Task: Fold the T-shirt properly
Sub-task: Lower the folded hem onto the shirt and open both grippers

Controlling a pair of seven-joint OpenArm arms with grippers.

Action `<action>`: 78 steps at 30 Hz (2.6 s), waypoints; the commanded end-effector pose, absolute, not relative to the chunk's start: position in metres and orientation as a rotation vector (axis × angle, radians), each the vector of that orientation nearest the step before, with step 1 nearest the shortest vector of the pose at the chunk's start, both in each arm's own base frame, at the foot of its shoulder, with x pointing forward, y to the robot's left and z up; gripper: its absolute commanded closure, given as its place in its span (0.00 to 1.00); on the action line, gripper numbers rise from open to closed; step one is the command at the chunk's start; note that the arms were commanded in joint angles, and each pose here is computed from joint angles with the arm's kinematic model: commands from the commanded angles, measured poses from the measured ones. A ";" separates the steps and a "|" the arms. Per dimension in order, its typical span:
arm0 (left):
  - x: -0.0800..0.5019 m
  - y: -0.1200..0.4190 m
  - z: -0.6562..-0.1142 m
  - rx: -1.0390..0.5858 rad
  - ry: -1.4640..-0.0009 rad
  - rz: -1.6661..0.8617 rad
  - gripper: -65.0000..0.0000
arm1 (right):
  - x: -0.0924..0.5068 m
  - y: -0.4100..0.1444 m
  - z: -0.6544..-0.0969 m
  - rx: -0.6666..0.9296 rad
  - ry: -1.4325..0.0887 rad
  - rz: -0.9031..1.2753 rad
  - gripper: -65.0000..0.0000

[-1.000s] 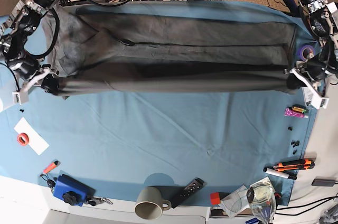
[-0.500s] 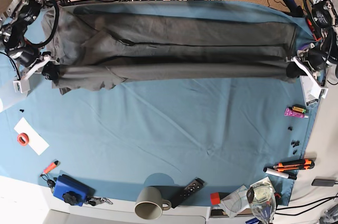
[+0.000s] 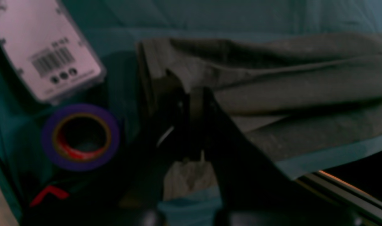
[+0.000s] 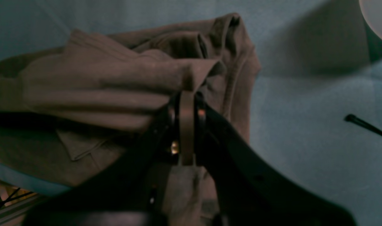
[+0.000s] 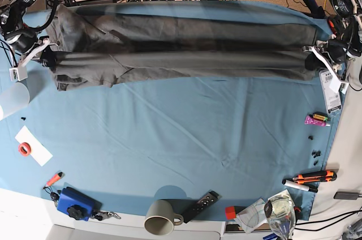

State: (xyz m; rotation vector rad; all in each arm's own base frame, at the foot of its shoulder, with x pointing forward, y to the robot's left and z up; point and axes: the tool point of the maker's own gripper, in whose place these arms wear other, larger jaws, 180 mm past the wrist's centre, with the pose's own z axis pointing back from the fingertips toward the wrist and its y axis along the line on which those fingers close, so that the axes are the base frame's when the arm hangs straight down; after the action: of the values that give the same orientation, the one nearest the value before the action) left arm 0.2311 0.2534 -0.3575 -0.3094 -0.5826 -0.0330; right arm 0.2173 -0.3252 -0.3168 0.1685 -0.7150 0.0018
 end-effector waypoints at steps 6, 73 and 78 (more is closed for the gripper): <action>0.228 0.261 -0.352 -0.275 -0.595 -0.073 0.94 | 0.216 -0.331 -0.309 0.145 -0.719 0.017 1.00; 0.211 0.239 -0.360 -0.356 -0.587 -0.025 1.00 | 0.200 -0.324 -0.317 0.185 -0.702 0.008 0.71; 0.231 0.225 -0.316 -0.313 -0.753 -0.166 1.00 | 0.199 -0.325 -0.318 0.179 -0.698 0.006 0.71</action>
State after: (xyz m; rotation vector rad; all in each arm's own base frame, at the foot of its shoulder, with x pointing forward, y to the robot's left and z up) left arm 0.2241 0.2238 -0.3285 -0.3154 -0.7049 -0.1521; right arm 0.1916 -0.3212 -0.3313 0.1940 -0.6513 -0.0075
